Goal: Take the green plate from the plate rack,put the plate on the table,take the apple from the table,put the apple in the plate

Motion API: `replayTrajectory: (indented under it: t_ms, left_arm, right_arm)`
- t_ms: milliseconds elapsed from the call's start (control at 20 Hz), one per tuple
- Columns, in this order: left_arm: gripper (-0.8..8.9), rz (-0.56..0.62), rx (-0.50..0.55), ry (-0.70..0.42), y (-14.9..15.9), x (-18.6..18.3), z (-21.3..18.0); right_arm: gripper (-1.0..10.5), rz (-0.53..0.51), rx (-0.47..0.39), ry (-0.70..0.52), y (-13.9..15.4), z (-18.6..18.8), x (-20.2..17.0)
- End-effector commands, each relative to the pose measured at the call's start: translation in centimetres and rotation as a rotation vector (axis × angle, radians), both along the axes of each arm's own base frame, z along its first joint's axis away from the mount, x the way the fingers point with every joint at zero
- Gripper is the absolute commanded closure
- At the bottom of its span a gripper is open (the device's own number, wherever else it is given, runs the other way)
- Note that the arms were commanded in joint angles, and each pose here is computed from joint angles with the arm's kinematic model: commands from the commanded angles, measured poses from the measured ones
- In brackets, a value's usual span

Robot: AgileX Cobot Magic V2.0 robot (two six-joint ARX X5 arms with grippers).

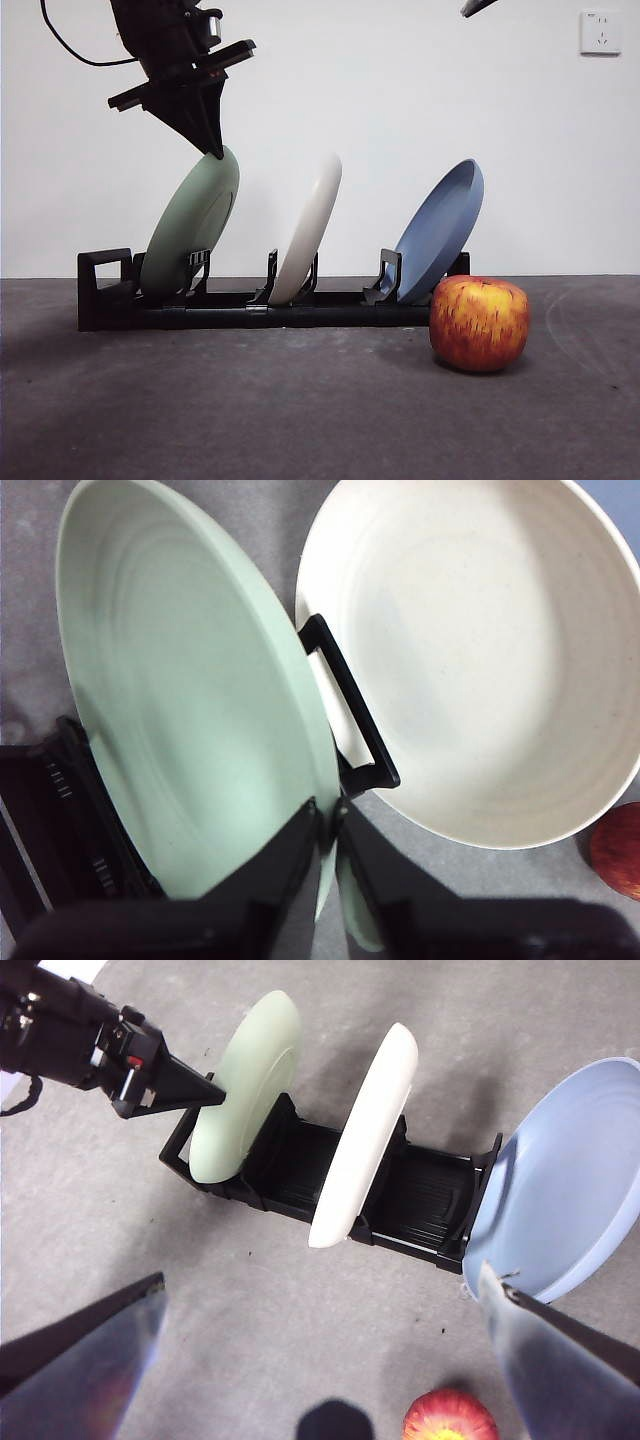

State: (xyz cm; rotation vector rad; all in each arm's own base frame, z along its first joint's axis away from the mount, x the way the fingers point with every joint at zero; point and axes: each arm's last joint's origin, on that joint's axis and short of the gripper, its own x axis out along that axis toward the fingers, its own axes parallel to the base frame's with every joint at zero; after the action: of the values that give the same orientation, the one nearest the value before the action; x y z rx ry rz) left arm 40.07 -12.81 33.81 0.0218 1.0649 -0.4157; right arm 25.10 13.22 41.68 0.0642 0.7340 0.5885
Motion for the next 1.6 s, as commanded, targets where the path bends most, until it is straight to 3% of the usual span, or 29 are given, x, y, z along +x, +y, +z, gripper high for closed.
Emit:
replayTrajectory:
  t_ms: [50,350,550,700,900,1100,1350,1600]
  left_arm:
    - [8.22,0.004,0.025,-0.009,0.2,0.5,-0.5]
    - [8.22,-0.025,-0.058,-0.123,0.0,0.7,2.4]
    - [8.22,-0.045,-0.104,-0.235,0.1,-1.1,7.8]
    - [8.22,-0.077,-0.104,-0.29,0.5,-4.3,12.2]
    - [8.22,-0.124,-0.141,-0.441,0.4,-10.1,17.1]
    - [8.22,-0.195,-0.1,-0.577,-0.1,-17.6,20.5]
    - [8.22,-0.278,-0.01,-0.561,0.8,-25.7,19.0]
    - [8.22,-0.251,0.021,-0.394,2.6,-30.0,13.0]
  right_arm:
    - [3.5,0.006,-0.003,-0.01,0.1,0.1,0.1]
    - [3.5,0.005,-0.003,-0.012,0.1,0.1,0.1]
    - [3.5,-0.036,-0.034,-0.029,0.0,0.1,0.2]
    - [3.5,-0.053,-0.042,-0.039,-0.1,0.1,0.2]
    - [3.5,-0.054,-0.034,-0.054,-0.1,0.2,0.3]
    - [3.5,-0.056,-0.036,-0.055,-0.1,0.2,0.3]
    - [3.5,-0.055,-0.049,-0.033,-0.1,0.0,0.2]
    - [3.5,-0.048,-0.079,0.01,-0.3,-0.4,-0.1]
